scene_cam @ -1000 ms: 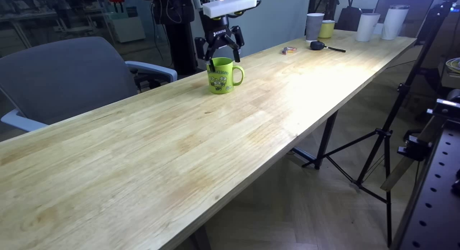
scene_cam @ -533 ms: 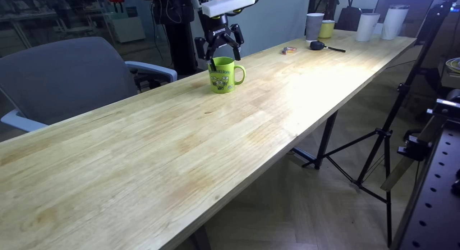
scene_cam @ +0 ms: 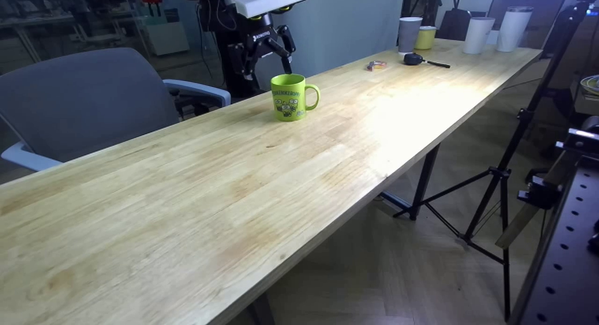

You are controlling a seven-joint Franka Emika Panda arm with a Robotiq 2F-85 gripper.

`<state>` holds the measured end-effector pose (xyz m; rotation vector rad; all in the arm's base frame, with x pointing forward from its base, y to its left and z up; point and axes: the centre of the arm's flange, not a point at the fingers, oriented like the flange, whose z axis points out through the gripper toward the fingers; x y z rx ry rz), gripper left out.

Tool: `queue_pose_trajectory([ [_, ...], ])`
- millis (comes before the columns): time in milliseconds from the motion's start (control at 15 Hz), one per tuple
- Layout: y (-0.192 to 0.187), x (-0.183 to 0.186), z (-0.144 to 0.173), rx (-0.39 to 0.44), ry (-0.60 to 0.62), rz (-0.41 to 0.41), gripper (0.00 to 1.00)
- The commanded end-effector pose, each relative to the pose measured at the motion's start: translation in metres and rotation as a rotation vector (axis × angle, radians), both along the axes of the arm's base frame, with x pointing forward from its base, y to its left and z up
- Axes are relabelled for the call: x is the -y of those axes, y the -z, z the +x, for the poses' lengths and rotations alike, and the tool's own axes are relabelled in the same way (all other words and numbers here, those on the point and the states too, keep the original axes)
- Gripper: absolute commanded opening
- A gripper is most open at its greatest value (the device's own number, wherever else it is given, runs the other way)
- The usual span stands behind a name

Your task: Pick up the cup and slightly move it to the left. Pick up the cup and move it forward. Pick up the cup and move it to the left.

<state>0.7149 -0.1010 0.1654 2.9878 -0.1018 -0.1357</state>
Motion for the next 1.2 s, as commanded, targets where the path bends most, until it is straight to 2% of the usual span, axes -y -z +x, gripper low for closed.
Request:
queue_pose_trajectory([
  [0, -0.002, -0.005, -0.003, 0.063, -0.026, 0.035, 1.0],
  [133, 0.003, -0.003, -0.004, 0.082, -0.029, 0.048, 1.0],
  [533, 0.019, 0.016, -0.011, 0.054, 0.031, 0.093, 1.0],
  [600, 0.022, 0.02, -0.012, 0.049, 0.045, 0.1, 0.75],
  [733, 0.025, 0.027, -0.015, 0.041, 0.057, 0.099, 0.67],
  [1133, 0.028, 0.036, -0.019, 0.021, 0.088, 0.071, 0.25],
])
